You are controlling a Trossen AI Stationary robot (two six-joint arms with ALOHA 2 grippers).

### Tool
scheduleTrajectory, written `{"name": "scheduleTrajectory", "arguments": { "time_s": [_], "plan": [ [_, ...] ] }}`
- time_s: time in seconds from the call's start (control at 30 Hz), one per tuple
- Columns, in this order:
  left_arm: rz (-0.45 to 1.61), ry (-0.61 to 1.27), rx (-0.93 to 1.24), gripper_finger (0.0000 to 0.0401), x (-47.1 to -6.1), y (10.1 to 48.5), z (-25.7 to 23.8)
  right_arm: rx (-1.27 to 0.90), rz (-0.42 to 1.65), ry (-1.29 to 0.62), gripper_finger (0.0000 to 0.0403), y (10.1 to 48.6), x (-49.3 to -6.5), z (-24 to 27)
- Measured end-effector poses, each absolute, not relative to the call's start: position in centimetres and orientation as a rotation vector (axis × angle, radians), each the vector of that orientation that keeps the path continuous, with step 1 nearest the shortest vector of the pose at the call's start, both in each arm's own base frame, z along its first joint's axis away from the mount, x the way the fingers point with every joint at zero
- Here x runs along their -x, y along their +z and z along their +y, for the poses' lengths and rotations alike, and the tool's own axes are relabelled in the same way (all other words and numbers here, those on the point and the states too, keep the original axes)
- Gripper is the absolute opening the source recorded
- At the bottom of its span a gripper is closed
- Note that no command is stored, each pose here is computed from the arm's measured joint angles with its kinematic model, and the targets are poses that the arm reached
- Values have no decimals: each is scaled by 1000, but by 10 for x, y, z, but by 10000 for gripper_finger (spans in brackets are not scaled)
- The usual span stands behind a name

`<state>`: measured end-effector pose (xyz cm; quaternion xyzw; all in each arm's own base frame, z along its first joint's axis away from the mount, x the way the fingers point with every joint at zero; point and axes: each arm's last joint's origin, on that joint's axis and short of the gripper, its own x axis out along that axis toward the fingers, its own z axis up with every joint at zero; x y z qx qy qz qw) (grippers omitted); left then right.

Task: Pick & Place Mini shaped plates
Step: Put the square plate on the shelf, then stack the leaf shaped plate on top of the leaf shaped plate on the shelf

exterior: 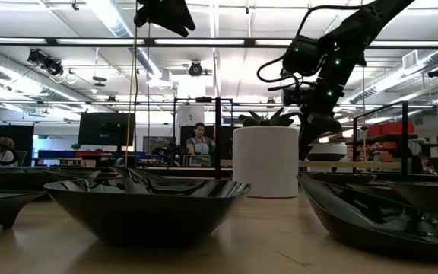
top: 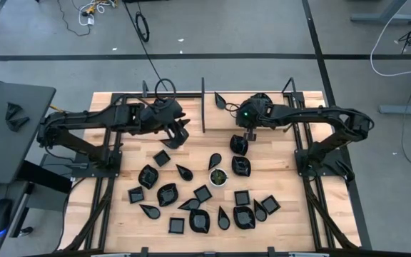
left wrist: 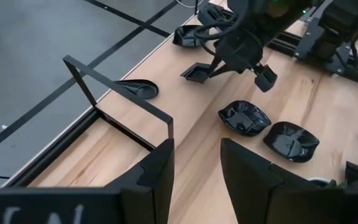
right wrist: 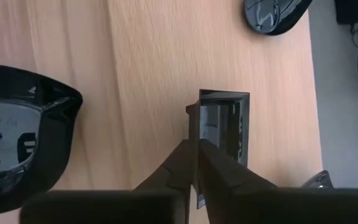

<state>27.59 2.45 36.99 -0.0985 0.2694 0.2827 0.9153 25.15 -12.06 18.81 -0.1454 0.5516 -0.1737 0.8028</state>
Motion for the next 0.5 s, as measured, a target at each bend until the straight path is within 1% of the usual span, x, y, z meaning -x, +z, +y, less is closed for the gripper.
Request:
{"name": "scheduleTrajectory", "arguments": {
  "time_s": [0.1, 0.27, 0.4, 0.5],
  "plan": [
    [555, 581, 202, 135, -276, 370, 25, 311, 1185, -371, 57, 188, -251, -120],
    [556, 581, 202, 135, -276, 370, 24, 278, 1190, -387, 105, 188, -250, -119],
    [556, 580, 201, 135, -276, 370, 24, 197, 1202, -416, 136, 195, -246, -110],
    [563, 553, 209, 135, -276, 370, 23, 81, 1199, -469, 149, 211, -243, -101]
  ]
}}
